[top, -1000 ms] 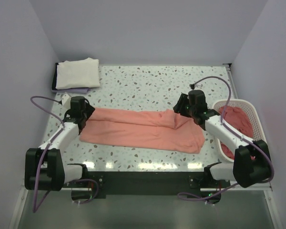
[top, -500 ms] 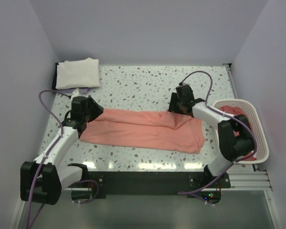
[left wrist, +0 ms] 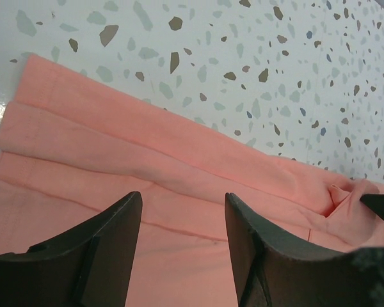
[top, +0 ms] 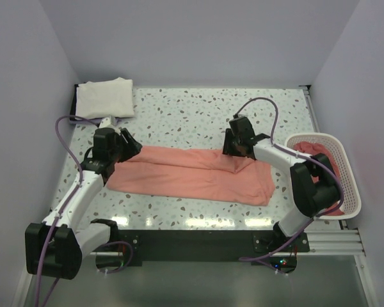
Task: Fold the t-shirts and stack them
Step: Fold the tshirt
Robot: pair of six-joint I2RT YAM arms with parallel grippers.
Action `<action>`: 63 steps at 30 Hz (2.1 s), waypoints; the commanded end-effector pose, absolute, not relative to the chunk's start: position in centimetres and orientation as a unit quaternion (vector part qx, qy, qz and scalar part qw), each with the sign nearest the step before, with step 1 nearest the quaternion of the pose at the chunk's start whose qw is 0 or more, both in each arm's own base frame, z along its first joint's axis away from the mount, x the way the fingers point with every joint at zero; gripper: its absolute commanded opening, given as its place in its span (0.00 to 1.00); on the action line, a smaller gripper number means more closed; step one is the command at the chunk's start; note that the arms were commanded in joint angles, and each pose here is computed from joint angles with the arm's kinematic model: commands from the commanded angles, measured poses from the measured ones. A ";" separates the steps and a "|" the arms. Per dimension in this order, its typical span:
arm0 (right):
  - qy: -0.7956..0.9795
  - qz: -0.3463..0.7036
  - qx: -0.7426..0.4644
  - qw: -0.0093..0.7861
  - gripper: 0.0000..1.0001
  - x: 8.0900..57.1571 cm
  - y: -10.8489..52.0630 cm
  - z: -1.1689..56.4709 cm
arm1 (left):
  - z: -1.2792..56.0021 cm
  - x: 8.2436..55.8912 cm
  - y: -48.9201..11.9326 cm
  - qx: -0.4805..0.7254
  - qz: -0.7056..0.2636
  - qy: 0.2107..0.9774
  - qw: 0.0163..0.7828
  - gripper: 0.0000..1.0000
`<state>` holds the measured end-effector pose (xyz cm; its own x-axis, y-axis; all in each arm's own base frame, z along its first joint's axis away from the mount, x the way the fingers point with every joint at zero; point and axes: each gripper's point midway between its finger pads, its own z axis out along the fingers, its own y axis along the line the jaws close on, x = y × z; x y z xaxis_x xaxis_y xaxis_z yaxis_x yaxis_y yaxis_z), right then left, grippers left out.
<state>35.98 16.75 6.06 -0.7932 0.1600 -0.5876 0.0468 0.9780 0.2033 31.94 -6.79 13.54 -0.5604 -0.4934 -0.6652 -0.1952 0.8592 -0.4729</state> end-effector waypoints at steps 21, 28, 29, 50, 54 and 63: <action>0.935 0.144 0.046 0.321 0.04 28.9 18.6 7.0 | 15.3 32.1 -7.3 -0.162 -0.187 0.860 0.446 0.59; 0.932 0.159 0.031 0.325 0.06 26.1 20.8 5.6 | 15.1 32.0 -7.3 -0.159 -0.185 0.863 0.443 0.59; 0.931 0.160 0.031 0.327 0.09 25.8 20.7 5.4 | 15.0 31.9 -7.3 -0.159 -0.184 0.864 0.441 0.59; 0.937 0.040 -0.052 0.344 0.51 28.8 21.3 9.0 | 15.2 31.7 -7.1 -0.158 -0.181 0.862 0.446 0.59; 0.938 0.035 -0.070 0.338 0.50 30.8 23.3 8.0 | 15.2 31.7 -7.0 -0.158 -0.179 0.862 0.448 0.59; 0.939 -0.041 -0.060 0.336 0.48 33.9 23.3 6.7 | 15.3 31.6 -6.9 -0.160 -0.177 0.861 0.449 0.59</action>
